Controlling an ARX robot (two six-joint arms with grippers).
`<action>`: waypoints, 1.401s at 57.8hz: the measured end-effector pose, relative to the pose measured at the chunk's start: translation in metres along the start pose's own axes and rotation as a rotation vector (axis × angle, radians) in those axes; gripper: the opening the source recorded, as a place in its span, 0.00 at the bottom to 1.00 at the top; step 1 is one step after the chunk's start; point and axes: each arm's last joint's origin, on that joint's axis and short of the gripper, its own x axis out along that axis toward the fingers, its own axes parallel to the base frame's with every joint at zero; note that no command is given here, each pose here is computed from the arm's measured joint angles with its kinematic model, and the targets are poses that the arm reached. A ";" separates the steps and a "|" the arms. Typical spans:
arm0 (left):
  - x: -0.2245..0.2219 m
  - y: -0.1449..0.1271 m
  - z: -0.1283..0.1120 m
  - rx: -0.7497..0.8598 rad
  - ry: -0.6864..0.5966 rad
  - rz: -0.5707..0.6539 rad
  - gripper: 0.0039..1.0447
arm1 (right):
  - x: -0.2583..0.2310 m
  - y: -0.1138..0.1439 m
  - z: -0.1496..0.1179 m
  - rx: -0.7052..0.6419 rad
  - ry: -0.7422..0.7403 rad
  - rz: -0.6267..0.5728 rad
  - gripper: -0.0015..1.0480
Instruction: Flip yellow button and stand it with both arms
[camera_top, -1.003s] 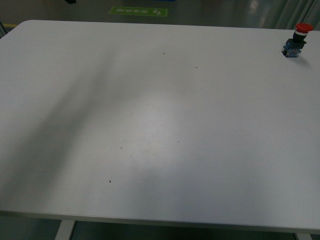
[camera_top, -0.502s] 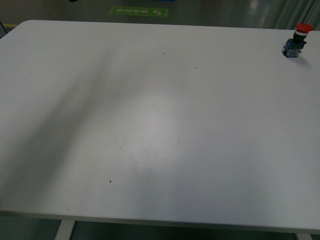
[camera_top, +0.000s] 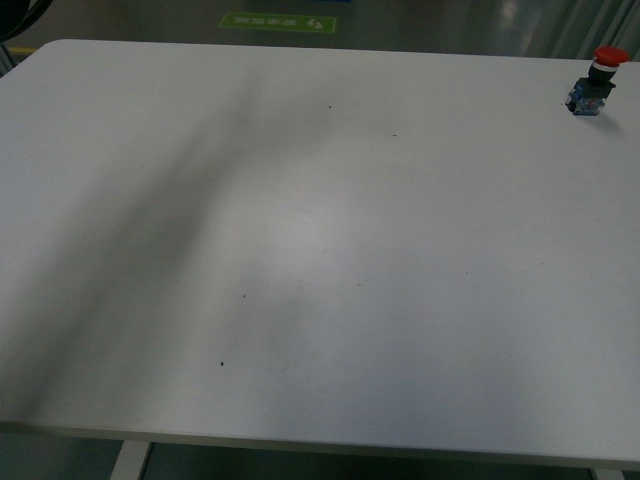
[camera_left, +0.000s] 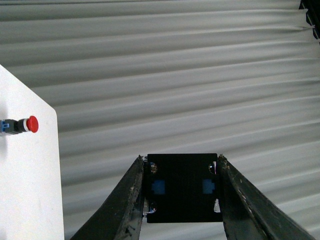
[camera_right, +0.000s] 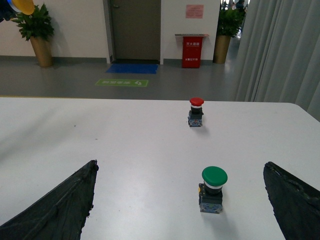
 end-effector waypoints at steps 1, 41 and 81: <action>0.001 0.000 -0.001 0.000 0.004 -0.003 0.34 | 0.000 0.000 0.000 0.000 0.000 0.000 0.93; 0.026 0.003 -0.047 -0.004 0.148 -0.031 0.34 | 0.000 0.000 0.000 0.000 0.000 -0.001 0.93; 0.025 0.003 -0.047 0.006 0.146 -0.031 0.34 | 0.162 0.109 0.081 0.837 0.236 0.316 0.93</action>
